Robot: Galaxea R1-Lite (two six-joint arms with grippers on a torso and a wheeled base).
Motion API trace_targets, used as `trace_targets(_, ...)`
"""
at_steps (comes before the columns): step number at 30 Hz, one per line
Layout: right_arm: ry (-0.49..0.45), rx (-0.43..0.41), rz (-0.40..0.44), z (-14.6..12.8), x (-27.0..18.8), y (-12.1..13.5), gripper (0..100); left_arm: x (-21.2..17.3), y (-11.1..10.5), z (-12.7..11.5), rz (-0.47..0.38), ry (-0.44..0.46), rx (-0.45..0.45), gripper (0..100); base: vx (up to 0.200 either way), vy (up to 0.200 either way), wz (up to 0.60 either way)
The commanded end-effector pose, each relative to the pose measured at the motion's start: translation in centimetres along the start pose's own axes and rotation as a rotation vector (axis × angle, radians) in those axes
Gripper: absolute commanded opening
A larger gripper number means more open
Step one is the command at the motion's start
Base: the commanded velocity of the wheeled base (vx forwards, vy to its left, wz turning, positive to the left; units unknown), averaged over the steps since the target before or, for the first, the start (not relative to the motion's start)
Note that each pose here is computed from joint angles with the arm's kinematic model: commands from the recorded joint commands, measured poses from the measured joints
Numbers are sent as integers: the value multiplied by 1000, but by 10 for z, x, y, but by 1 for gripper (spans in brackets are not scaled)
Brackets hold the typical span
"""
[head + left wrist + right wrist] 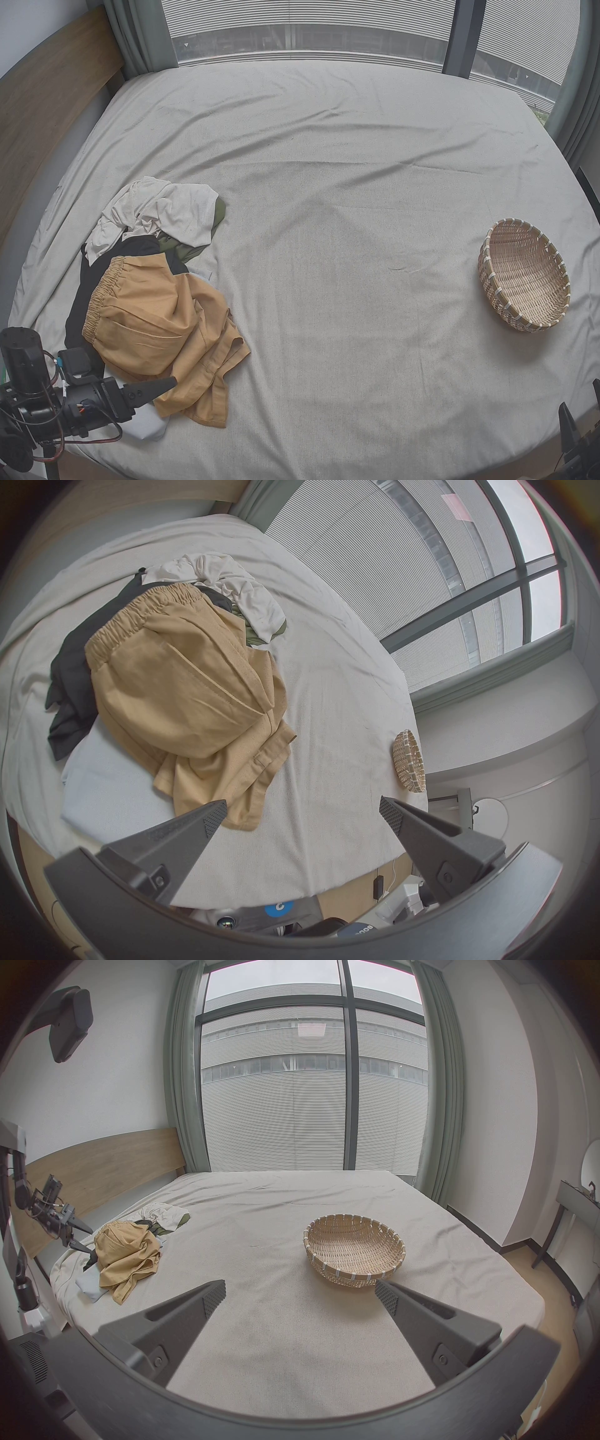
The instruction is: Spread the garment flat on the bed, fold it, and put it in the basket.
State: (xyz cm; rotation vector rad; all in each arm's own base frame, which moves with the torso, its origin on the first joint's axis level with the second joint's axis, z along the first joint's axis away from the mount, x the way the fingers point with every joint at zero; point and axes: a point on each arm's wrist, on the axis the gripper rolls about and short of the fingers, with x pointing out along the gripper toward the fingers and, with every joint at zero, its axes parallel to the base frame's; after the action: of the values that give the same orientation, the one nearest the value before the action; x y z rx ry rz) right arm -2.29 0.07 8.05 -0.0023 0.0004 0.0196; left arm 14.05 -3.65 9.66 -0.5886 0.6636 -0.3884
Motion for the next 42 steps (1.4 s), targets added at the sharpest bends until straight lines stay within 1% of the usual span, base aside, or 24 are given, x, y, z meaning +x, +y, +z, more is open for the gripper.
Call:
trace_targets(1,3,-1,0,-5,0,0,100,27,21,-13,77,120,-56,100,0,0,0)
trace_targets(4,3,-1,0,-5,0,0,100,30,23,-15,78,124,-57,100,0,0,0)
trace_targets(13,3,-1,0,-5,0,0,100,42,32,-20,115,181,-86,100,0,0,0)
trace_targets(20,3,-1,0,-5,0,0,100,49,36,-22,125,203,-93,100,0,0,0)
trace_targets(23,3,-1,2,-5,0,0,100,55,41,-27,147,243,-106,100,0,0,0)
trace_targets(28,3,-1,2,-5,0,0,100,64,47,-31,165,269,-118,100,0,0,0)
trace_targets(42,4,-1,2,-5,0,0,100,79,58,-37,180,293,-125,100,0,0,0)
